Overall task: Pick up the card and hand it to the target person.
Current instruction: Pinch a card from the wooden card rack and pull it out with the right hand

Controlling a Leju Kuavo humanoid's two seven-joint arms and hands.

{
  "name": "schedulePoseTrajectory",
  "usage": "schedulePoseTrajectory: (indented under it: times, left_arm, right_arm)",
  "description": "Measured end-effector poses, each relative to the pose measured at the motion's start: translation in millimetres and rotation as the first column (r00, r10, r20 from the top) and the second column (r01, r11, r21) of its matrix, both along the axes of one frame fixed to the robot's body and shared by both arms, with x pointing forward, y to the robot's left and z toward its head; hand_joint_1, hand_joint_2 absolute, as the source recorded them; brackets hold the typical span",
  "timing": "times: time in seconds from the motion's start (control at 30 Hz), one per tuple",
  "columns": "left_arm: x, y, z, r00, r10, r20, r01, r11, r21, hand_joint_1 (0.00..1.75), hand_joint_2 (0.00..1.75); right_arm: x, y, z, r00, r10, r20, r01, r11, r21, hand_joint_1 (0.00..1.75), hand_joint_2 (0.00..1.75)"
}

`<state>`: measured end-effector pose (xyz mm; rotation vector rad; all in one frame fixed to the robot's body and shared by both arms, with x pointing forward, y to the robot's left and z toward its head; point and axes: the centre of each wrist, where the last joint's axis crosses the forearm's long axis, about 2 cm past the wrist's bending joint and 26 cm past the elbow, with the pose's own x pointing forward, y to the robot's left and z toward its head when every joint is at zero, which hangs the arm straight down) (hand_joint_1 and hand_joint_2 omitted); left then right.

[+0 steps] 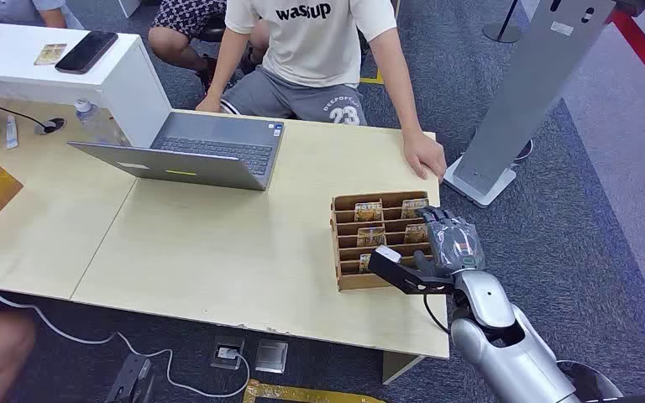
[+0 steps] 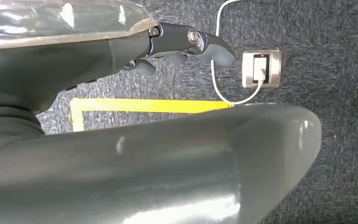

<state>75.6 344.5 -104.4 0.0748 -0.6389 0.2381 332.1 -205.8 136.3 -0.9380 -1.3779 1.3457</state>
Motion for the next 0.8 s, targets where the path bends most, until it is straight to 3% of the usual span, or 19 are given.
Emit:
schedulePoseTrajectory:
  times: [0.43,0.8]
  left_arm:
    - [0.0,0.0,0.0,1.0,-0.002,0.0,0.002,1.0,0.001,0.0,0.0]
    - [0.0,0.1,0.0,1.0,-0.007,-0.001,0.007,1.0,0.004,0.0,0.0]
  right_arm:
    - [-1.7,1.2,-3.2,1.0,-0.003,-0.005,0.003,1.0,-0.013,0.53,1.75]
    - [-2.3,0.5,-4.1,1.0,-0.007,-0.002,0.007,1.0,-0.023,0.72,1.75]
